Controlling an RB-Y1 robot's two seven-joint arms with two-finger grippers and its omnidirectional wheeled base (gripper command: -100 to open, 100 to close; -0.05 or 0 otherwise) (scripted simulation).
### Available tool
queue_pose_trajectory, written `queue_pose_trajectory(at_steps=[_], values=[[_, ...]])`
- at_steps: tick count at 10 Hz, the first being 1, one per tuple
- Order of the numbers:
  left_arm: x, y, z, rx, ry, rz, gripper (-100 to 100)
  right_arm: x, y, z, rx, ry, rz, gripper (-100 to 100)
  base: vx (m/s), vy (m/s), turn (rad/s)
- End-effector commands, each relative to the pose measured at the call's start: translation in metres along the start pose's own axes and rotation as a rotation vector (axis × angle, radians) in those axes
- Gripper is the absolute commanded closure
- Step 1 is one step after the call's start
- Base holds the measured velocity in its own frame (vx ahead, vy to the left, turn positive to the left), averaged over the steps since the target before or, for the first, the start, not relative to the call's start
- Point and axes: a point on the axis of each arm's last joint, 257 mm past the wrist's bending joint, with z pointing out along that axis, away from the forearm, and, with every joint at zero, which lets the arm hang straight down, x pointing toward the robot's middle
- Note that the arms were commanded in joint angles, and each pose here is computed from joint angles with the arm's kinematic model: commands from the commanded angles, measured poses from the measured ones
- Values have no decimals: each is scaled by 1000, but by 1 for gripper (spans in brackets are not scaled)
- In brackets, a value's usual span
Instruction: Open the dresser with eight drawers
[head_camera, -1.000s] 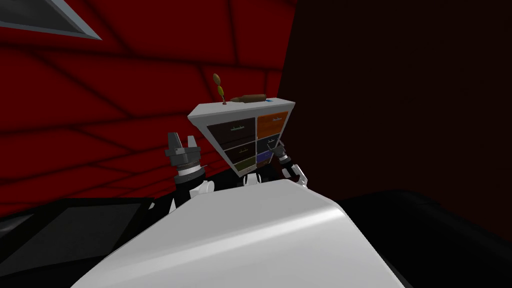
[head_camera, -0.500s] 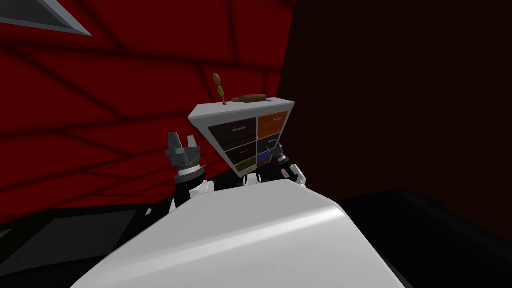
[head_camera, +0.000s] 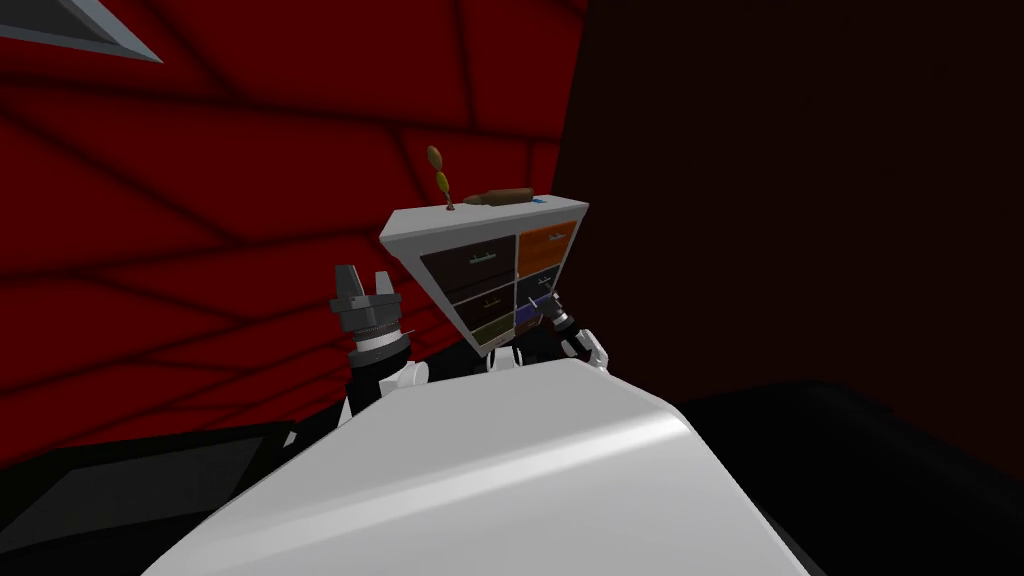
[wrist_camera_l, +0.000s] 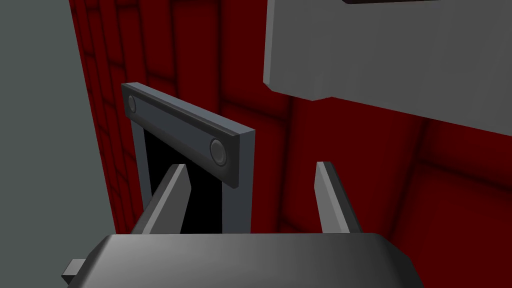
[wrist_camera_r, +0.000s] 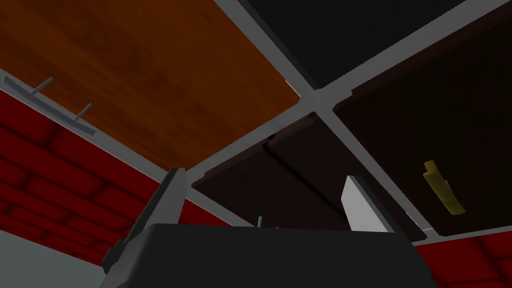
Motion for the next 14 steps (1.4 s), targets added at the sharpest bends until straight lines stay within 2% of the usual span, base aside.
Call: queue_pose_trajectory(at_steps=[1, 2, 3, 5, 8, 9, 10, 11, 14], values=[[0, 0, 0, 0, 0, 0, 0, 8, 17, 0, -44, 4, -93, -100, 15, 76, -125], [0, 0, 0, 0, 0, 0, 0, 8, 17, 0, -44, 4, -122, -100, 14, 64, -69], [0, 0, 0, 0, 0, 0, 0, 12, 28, -1, -72, 5, -154, -100, 20, 69, -133], [0, 0, 0, 0, 0, 0, 0, 12, 28, -1, -72, 4, -186, -100, 1, 45, -15], [0, 0, 0, 0, 0, 0, 0, 20, 51, -2, -122, 1, -279, -100, 1, 51, -89], [0, 0, 0, 0, 0, 0, 0, 20, 51, -2, -122, 0, -296, -100, -15, 51, -71], [0, 0, 0, 0, 0, 0, 0, 23, 63, -2, -144, -4, -331, -100, -16, 45, -92], [0, 0, 0, 0, 0, 0, 0, 23, 63, -2, -144, -5, -344, -100, -13, 41, -62], [0, 0, 0, 0, 0, 0, 0, 25, 85, -1, -178, -18, -416, -100, -17, 34, -84]])
